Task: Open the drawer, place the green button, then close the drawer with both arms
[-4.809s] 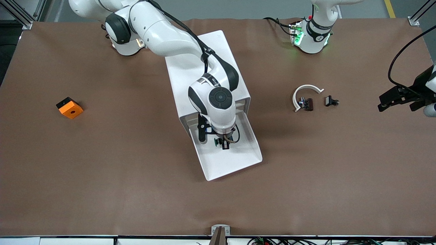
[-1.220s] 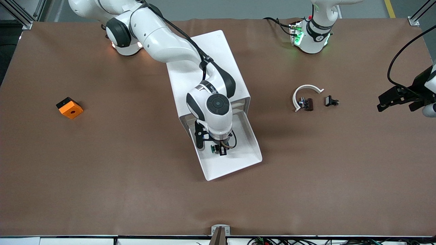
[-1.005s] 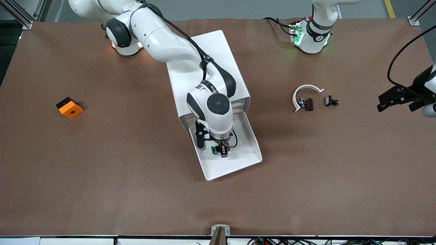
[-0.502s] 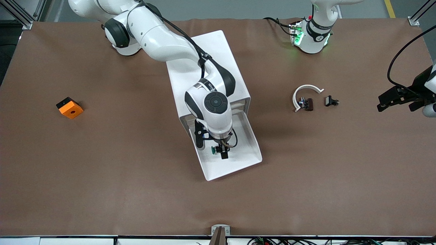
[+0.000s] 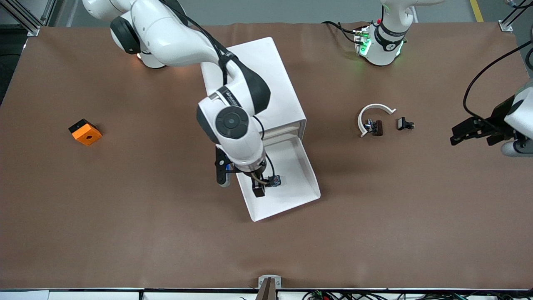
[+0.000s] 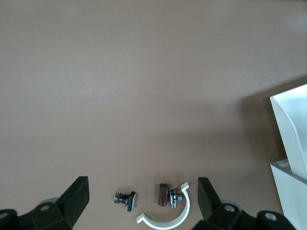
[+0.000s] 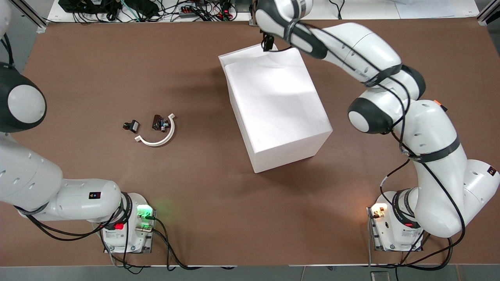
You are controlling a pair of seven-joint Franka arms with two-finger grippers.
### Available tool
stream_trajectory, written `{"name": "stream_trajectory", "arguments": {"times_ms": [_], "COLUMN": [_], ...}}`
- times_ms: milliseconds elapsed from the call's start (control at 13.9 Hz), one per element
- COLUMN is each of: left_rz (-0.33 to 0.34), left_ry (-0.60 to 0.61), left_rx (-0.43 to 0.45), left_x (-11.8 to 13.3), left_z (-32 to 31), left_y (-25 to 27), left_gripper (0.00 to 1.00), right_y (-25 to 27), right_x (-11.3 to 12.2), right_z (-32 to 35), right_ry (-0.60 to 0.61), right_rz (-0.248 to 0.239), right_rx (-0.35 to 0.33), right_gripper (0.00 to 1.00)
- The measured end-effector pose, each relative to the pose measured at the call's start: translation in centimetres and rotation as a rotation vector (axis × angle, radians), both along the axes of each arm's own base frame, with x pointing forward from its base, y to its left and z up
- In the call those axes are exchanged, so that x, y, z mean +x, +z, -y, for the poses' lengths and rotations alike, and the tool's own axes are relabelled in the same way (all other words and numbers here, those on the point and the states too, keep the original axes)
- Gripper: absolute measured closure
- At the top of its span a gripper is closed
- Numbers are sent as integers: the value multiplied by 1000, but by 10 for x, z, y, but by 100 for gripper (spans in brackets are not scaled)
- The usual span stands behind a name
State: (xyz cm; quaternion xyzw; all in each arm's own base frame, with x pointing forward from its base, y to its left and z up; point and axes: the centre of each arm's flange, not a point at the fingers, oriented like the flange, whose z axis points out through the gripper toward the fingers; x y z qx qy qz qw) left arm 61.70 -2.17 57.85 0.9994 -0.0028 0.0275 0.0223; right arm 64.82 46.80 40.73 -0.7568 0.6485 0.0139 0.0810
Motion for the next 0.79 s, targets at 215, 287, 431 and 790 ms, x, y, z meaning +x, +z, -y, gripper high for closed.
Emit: {"name": "stream_trajectory", "arguments": {"times_ms": [215, 287, 431, 790], "left_rz": [14, 23, 43, 75], "left_ry": [6, 3, -16, 58], "left_rx": [-75, -94, -113, -141], "left_x": [20, 27, 41, 72], "left_z": [11, 18, 39, 116], "left_y": [-29, -39, -61, -147], "left_gripper": [0, 0, 0, 0], "right_y": [42, 51, 61, 87], "right_x": [9, 9, 10, 2], "right_z": [36, 46, 65, 133], "right_ry": [131, 185, 345, 820], "right_rz": [-2, -10, -36, -177], "right_rx": [-3, -7, -16, -50], "right_gripper": [0, 0, 0, 0]}}
